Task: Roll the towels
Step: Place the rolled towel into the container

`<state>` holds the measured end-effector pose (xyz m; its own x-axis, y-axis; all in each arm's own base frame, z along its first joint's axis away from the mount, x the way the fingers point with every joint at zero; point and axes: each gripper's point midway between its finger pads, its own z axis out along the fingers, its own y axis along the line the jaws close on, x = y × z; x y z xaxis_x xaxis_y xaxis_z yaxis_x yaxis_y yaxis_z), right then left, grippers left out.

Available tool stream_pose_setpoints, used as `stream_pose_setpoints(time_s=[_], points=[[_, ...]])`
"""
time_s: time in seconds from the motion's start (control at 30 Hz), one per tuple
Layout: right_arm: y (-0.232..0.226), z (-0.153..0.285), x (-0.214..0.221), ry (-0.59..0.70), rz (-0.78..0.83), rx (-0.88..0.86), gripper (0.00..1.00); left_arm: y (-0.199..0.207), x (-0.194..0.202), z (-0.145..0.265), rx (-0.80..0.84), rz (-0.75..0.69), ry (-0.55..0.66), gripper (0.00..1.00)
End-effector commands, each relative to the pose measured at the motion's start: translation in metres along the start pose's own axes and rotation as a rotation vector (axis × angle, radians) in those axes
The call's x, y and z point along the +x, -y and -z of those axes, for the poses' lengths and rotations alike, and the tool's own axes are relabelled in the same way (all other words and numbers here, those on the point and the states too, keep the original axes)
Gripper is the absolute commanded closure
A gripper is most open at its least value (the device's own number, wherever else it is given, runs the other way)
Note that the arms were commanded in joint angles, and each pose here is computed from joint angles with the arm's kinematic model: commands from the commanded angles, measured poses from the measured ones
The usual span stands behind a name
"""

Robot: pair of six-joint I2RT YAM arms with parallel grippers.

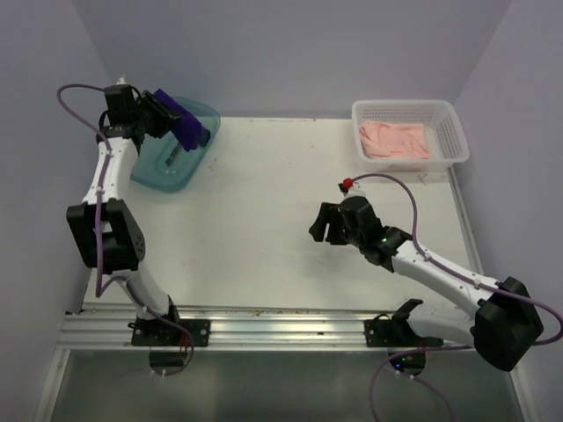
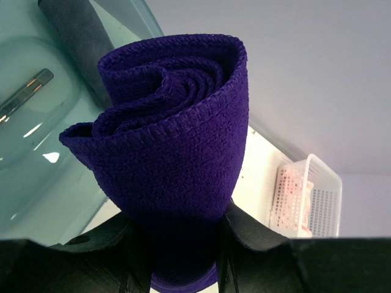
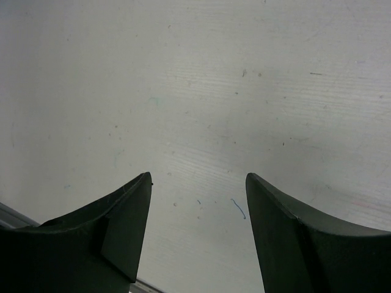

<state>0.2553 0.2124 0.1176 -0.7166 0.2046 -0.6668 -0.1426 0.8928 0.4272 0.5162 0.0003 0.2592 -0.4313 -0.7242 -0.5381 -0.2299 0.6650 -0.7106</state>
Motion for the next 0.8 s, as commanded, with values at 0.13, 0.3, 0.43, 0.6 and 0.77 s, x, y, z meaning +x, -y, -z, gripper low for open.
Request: stream_pose_setpoints(time_s=[0.13,0.3,0.43,0.6,0.77], points=[[-0.001,-0.005,-0.004,-0.028,0.019,0.025,0.34,-0.005,-0.046,-0.078,0.108,0.036,0.051,0.7],[0.001,-0.007,0.0,-0.049,-0.007,0.043,0.35,-0.035,-0.043,-0.134,0.122,0.059,0.004,0.7],[0.005,-0.004,0.001,-0.046,-0.03,0.064,0.35,-0.058,-0.045,-0.161,0.107,0.062,0.008,0.69],[0.008,-0.003,0.004,-0.061,-0.035,0.083,0.35,-0.089,-0.027,-0.181,0.081,0.079,-0.022,0.68],[0.006,-0.007,0.002,-0.066,-0.028,0.082,0.35,-0.112,-0.008,-0.193,0.047,0.077,-0.057,0.66]])
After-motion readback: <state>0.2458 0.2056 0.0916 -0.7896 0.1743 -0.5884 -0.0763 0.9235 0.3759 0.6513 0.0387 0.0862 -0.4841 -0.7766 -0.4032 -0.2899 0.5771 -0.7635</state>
